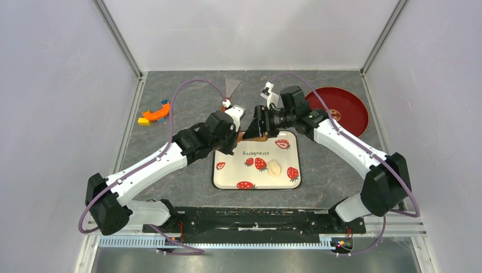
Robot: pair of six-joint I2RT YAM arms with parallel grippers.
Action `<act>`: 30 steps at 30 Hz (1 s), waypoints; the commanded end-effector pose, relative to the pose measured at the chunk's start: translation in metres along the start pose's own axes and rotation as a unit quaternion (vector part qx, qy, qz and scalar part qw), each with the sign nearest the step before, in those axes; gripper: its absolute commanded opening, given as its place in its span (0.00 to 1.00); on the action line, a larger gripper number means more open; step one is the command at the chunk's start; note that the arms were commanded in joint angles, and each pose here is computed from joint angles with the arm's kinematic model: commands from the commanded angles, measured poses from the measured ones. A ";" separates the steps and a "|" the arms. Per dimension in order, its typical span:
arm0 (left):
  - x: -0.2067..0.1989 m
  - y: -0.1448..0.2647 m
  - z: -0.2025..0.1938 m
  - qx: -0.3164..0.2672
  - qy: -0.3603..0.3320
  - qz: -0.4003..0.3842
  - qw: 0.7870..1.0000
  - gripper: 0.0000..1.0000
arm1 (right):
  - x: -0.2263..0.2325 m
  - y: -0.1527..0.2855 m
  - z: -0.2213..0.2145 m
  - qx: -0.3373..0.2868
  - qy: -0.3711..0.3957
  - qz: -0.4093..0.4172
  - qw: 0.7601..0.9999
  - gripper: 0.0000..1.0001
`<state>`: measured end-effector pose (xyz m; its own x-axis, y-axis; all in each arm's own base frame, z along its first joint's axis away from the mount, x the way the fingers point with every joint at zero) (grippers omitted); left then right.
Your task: Roll out the dumpling wrappers from the dough
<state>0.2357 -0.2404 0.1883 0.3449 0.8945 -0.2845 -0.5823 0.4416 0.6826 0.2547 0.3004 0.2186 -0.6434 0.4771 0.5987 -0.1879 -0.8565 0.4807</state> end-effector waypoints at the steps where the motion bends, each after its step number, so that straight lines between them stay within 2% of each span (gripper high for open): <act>1: -0.013 0.009 0.035 -0.056 -0.016 -0.007 0.998 0.02 | 0.010 -0.006 -0.001 0.006 0.001 0.036 0.999 0.66; 5: -0.014 0.008 0.037 -0.058 -0.018 -0.004 0.998 0.02 | 0.011 -0.006 -0.004 0.009 0.000 0.036 0.999 0.60; 10: -0.015 0.007 0.035 -0.056 -0.018 -0.003 0.998 0.02 | 0.011 -0.006 -0.003 0.008 -0.002 0.036 0.999 0.44; 12: -0.015 0.008 0.033 -0.055 -0.019 -0.003 0.998 0.02 | 0.011 -0.006 -0.003 0.009 -0.002 0.036 0.999 0.32; 15: -0.014 0.008 0.033 -0.055 -0.016 -0.001 0.998 0.02 | 0.010 -0.007 -0.003 0.009 -0.002 0.036 0.999 0.03; 16: -0.014 0.007 0.032 -0.054 -0.014 0.000 0.998 0.07 | 0.010 -0.007 -0.003 0.010 0.000 0.034 0.999 0.00; 20: -0.017 0.006 0.029 -0.055 0.004 -0.011 0.998 0.47 | 0.001 -0.006 -0.006 0.016 0.013 0.007 1.000 0.00; 23: -0.025 0.003 0.025 -0.057 0.036 -0.037 0.997 0.66 | -0.017 -0.001 -0.013 0.032 0.031 -0.044 0.998 0.00; 27: -0.038 -0.003 0.017 -0.047 0.092 -0.081 0.991 0.76 | -0.040 0.014 -0.021 0.055 0.053 -0.108 0.991 0.00; 30: -0.040 -0.010 0.007 -0.024 0.140 -0.117 0.983 0.77 | -0.052 0.031 -0.020 0.059 0.067 -0.145 0.985 0.00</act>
<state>0.2373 -0.2640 0.1897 0.3163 0.8566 -0.4077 -0.5901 0.5141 0.6225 0.2504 0.2693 0.1694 -0.6236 0.6149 0.4828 -0.1888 -0.7178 0.6702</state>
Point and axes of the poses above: each gripper's point midway between its finger pads, its own y axis back along the fingers, its own x axis along the line the jaws close on, z = x × y, the point moved 1 cm from there along y, back along the fingers, and after that the axes turned 15 degrees about y, right-handed, at the moved point
